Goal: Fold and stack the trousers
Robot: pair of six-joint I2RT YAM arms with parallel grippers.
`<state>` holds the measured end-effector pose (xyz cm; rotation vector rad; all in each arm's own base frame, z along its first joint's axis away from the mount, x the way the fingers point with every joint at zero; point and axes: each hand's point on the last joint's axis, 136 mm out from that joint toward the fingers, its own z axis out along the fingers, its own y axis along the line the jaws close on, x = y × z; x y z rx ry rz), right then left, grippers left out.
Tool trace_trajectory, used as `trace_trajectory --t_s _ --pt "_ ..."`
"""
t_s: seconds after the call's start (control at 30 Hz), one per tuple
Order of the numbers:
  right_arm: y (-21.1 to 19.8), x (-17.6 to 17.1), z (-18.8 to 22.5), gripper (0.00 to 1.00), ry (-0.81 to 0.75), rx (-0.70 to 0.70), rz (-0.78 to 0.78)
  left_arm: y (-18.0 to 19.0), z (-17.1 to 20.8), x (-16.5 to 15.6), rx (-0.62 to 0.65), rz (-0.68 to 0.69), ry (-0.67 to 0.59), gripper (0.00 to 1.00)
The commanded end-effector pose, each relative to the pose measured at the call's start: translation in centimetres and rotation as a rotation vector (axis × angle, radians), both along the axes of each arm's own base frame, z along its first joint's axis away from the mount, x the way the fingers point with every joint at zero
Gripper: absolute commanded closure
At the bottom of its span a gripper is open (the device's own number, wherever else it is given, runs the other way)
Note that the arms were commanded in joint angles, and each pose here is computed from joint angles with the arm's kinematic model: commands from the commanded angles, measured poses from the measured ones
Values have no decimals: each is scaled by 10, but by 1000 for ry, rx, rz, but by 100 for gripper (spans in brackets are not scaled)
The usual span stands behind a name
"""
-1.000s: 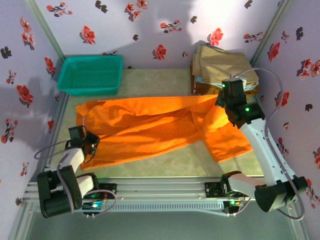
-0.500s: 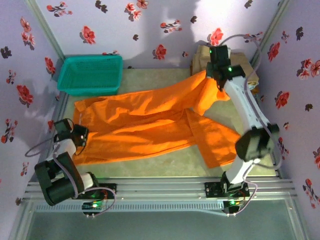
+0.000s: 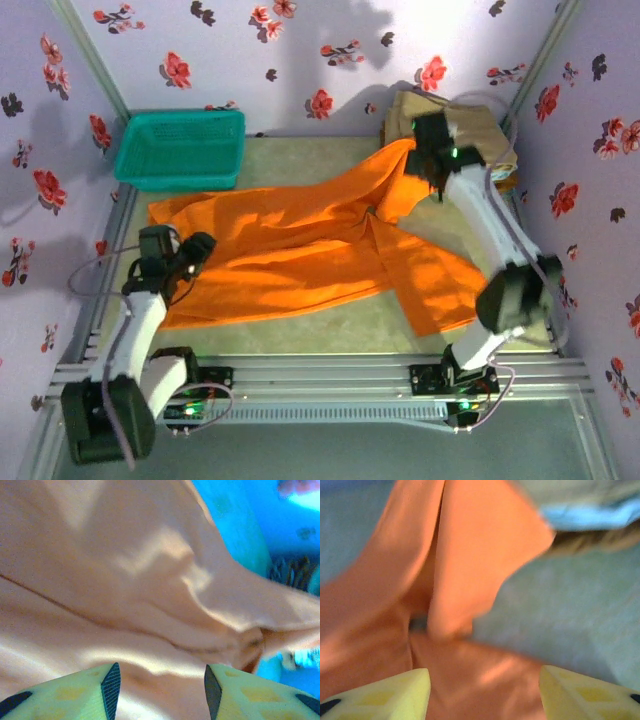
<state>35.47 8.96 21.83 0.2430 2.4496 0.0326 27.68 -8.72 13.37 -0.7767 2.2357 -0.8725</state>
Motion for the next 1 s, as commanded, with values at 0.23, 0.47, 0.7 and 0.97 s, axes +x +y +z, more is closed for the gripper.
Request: trace_trajectory --t_s 0.23,0.47,0.7,0.97 --pt "12 -138 -147 36 358 126 -9 -3 -107 -33 90 37 212 51" --pt "18 -161 -180 33 433 144 -1 22 -131 -27 149 92 274 54" --pt "21 -178 -213 39 526 152 -5 35 -127 -20 145 123 264 54" --pt "20 -180 -214 96 515 137 9 61 -119 -24 146 186 261 54"
